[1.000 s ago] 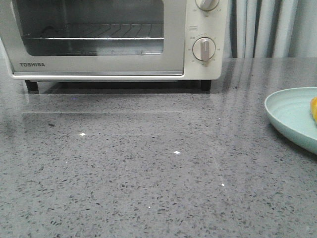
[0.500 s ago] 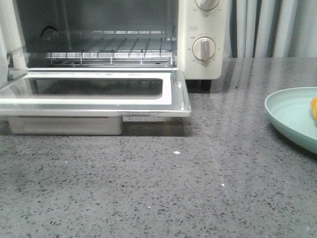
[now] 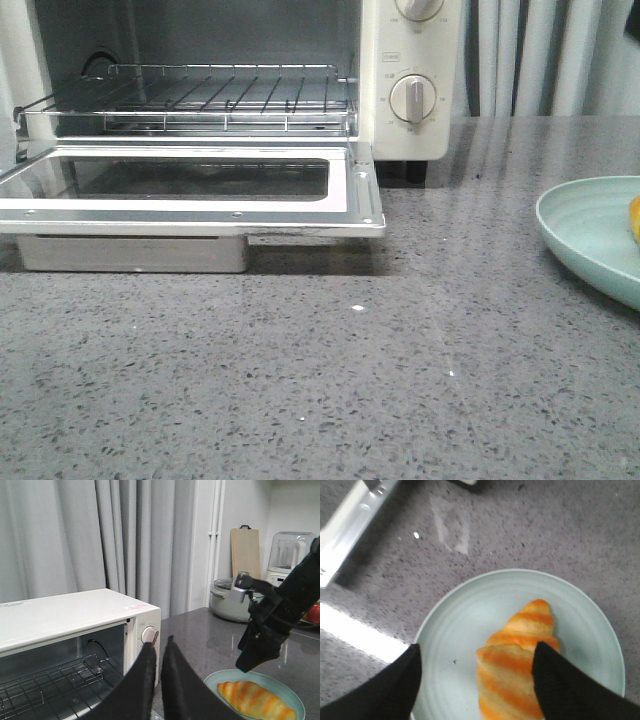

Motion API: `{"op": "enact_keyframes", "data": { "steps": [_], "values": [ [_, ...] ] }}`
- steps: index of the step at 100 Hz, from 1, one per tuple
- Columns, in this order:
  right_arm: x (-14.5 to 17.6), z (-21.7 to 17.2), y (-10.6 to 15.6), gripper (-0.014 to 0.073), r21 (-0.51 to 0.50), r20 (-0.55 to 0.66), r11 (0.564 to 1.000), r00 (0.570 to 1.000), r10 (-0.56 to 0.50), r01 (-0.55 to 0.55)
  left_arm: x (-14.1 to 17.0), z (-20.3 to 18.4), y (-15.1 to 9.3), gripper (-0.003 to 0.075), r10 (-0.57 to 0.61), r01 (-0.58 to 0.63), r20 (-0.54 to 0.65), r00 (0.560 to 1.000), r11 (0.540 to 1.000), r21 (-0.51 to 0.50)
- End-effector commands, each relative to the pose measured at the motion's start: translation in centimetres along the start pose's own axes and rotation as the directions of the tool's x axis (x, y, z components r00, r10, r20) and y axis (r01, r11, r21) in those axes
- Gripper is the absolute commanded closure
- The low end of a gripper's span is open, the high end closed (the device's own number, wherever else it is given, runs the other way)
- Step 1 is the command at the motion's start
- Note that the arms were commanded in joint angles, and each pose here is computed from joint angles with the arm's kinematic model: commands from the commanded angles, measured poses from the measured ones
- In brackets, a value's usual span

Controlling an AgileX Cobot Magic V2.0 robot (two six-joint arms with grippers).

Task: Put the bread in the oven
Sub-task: 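Lower the right gripper onto the croissant on the green plate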

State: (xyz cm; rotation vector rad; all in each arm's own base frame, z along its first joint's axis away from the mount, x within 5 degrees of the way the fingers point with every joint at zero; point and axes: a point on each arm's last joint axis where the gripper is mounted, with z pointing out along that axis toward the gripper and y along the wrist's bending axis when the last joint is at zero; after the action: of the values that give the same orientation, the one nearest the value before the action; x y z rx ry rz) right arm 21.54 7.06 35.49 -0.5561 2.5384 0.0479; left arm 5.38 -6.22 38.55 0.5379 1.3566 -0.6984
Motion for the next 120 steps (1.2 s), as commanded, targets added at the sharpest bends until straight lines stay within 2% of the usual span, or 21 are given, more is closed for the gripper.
{"op": "enact_keyframes", "data": {
  "steps": [1,27,53,65,92,106,120],
  "values": [
    [-0.7,0.4,-1.0,0.003,0.092,-0.025,0.996,1.0,0.005,-0.003,-1.2,0.0,0.0,0.074,-0.029,0.029,0.047,0.998,1.0,-0.011],
    [-0.6,3.1,-2.5,0.002,0.192,-0.159,0.979,0.981,0.107,-0.076,-1.2,0.0,0.0,0.074,-0.026,0.027,0.046,0.999,1.0,-0.011],
    [-0.2,3.8,-3.4,0.002,0.145,-0.184,0.971,0.959,0.214,-0.189,-1.1,0.0,0.0,0.074,-0.017,0.018,0.041,0.999,1.0,-0.014],
    [-0.2,4.1,-3.1,0.002,0.092,-0.196,0.967,0.947,0.253,-0.24,-1.1,0.0,0.0,0.074,-0.014,0.015,0.04,0.999,1.0,-0.015],
    [0.0,6.9,-2.8,0.0027,0.068,-0.34,0.964,0.902,0.266,-0.259,-1.1,0.0,0.0,0.074,-0.013,0.013,0.039,0.999,1.0,-0.015],
    [0.1,7.8,-2.9,0.0096,0.07,-0.379,0.964,0.887,0.265,-0.258,-1.1,0.0,0.0,0.074,-0.013,0.013,0.039,0.999,1.0,-0.015],
    [0.2,7.8,-2.8,0.026,0.073,-0.394,0.964,0.88,0.263,-0.256,-1.1,0.0,0.0,0.074,-0.013,0.013,0.039,0.999,1.0,-0.015]
  ]
}}
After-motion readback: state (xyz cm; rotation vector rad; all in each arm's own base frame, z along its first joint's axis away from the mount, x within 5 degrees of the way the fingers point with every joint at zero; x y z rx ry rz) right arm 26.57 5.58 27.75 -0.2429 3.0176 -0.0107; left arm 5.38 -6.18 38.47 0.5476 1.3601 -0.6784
